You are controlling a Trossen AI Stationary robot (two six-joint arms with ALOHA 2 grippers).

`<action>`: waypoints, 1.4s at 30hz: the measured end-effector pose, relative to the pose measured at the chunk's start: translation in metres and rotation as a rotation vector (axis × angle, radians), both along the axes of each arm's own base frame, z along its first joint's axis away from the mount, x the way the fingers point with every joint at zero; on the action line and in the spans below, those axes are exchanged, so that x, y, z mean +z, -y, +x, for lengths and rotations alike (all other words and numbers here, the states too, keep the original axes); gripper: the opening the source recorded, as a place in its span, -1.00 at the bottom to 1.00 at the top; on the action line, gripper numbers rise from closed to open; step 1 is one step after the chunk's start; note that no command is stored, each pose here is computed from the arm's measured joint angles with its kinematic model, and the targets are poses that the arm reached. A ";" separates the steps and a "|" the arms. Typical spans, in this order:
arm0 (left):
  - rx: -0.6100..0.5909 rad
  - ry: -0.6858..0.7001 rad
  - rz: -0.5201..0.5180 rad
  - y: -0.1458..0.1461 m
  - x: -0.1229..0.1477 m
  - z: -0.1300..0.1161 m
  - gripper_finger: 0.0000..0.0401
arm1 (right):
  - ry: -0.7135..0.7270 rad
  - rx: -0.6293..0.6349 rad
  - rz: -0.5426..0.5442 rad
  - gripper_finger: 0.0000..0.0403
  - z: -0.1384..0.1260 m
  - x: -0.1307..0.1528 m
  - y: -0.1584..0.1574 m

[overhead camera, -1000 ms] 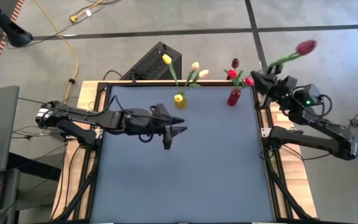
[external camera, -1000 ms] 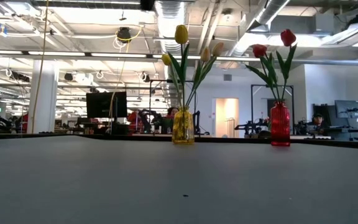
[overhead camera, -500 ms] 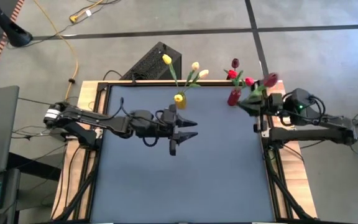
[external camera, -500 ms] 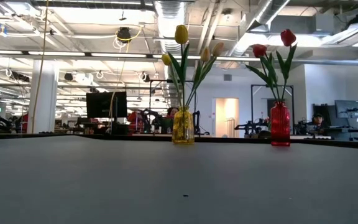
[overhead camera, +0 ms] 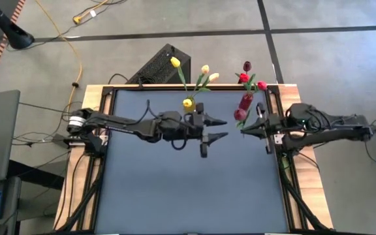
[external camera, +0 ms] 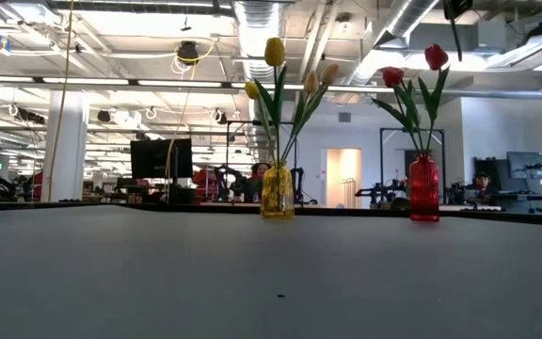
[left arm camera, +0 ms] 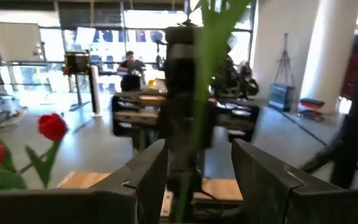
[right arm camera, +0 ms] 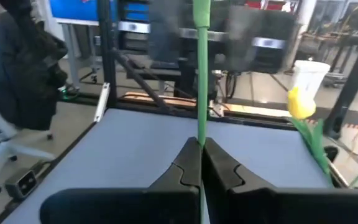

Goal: Sort flowers into vase by color
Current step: Put the dark red flower into the red vase

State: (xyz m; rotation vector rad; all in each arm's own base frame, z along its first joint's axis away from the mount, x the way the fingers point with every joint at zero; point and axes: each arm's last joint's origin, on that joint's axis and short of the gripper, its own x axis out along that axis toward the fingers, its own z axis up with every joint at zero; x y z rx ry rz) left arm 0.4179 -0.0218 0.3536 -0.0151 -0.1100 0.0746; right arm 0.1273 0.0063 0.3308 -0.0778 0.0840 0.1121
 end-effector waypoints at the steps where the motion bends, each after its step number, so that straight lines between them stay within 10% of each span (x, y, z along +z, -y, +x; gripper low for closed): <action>1: 0.009 0.003 -0.009 -0.004 0.000 0.001 -0.16 | -0.005 0.008 0.000 -0.88 0.001 -0.001 -0.001; 14: -0.171 -0.051 -0.066 -0.019 -0.024 0.016 -0.16 | -0.127 -0.067 0.003 -0.88 0.029 -0.016 -0.008; 42: -0.145 -0.070 -0.068 -0.020 -0.028 0.017 -0.16 | -0.148 -0.065 0.015 -0.88 0.043 -0.021 -0.010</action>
